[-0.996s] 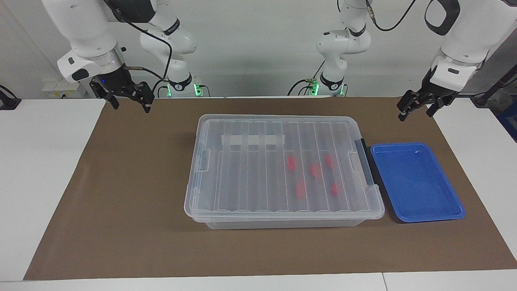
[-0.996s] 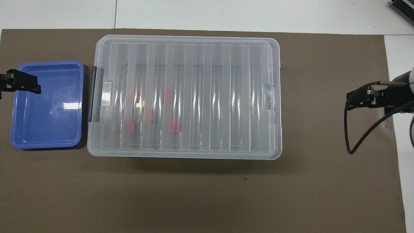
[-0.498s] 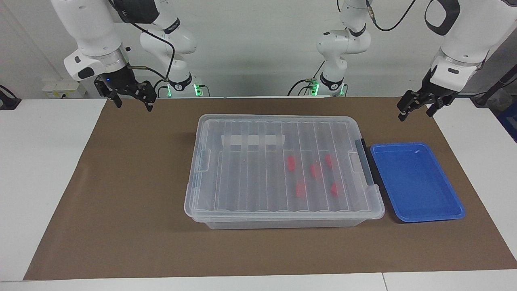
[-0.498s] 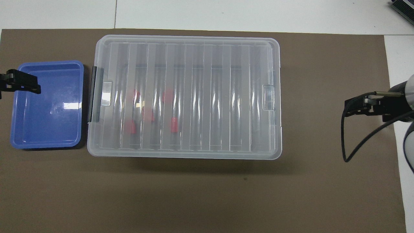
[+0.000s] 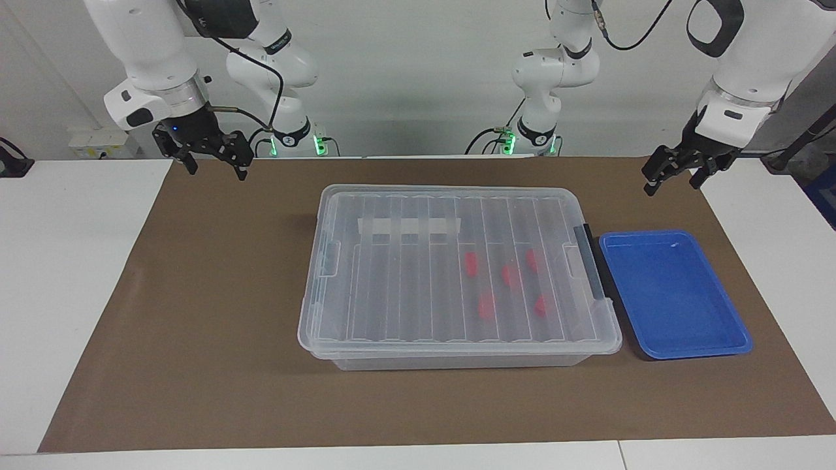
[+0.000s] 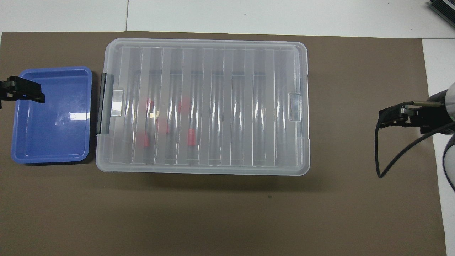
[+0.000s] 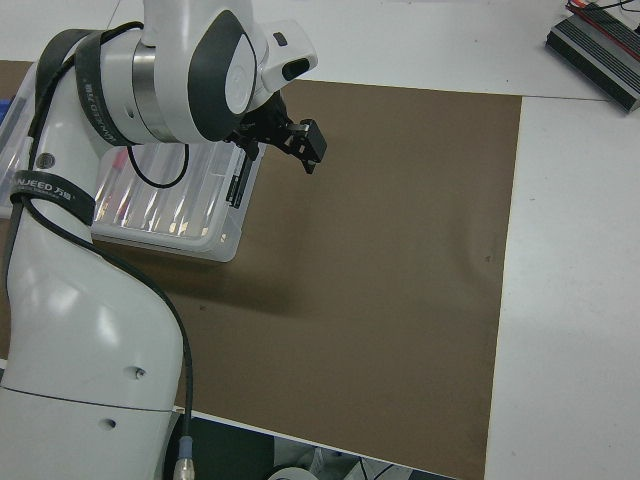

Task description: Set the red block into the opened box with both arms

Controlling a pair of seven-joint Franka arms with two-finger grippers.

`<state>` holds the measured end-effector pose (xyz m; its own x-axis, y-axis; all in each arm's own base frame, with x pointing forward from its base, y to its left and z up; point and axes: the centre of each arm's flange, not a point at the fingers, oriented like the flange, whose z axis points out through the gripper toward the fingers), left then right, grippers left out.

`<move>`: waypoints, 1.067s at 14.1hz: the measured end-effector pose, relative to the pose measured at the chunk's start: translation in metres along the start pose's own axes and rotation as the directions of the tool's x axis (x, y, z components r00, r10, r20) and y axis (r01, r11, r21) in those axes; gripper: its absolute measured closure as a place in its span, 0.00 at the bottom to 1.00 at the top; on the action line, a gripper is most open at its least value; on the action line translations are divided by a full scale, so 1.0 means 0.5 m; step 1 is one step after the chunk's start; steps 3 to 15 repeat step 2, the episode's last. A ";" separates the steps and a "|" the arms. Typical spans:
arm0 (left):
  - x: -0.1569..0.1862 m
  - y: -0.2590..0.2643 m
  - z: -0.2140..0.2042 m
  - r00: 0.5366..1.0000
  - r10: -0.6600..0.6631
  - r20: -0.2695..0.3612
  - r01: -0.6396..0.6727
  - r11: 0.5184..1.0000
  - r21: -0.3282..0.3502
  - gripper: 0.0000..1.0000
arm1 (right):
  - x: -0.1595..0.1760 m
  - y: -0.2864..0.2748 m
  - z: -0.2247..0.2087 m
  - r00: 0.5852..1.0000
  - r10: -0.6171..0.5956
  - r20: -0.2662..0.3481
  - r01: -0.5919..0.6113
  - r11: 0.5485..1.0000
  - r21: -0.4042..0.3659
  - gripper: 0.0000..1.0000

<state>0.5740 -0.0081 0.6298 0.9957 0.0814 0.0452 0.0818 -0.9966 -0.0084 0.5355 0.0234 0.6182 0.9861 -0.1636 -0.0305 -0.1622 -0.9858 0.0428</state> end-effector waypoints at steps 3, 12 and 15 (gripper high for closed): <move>0.000 0.000 0.000 1.000 0.000 0.000 0.000 1.000 0.000 0.00 | 0.000 0.000 0.001 1.000 0.000 0.001 0.000 1.000 0.000 0.00; 0.000 0.000 0.000 1.000 0.000 0.000 0.000 1.000 0.000 0.00 | 0.000 0.000 0.001 1.000 0.000 0.001 0.000 1.000 0.000 0.00; 0.000 0.000 0.000 1.000 0.000 0.000 0.000 1.000 0.000 0.00 | 0.000 0.000 0.001 1.000 0.000 0.001 0.000 1.000 0.000 0.00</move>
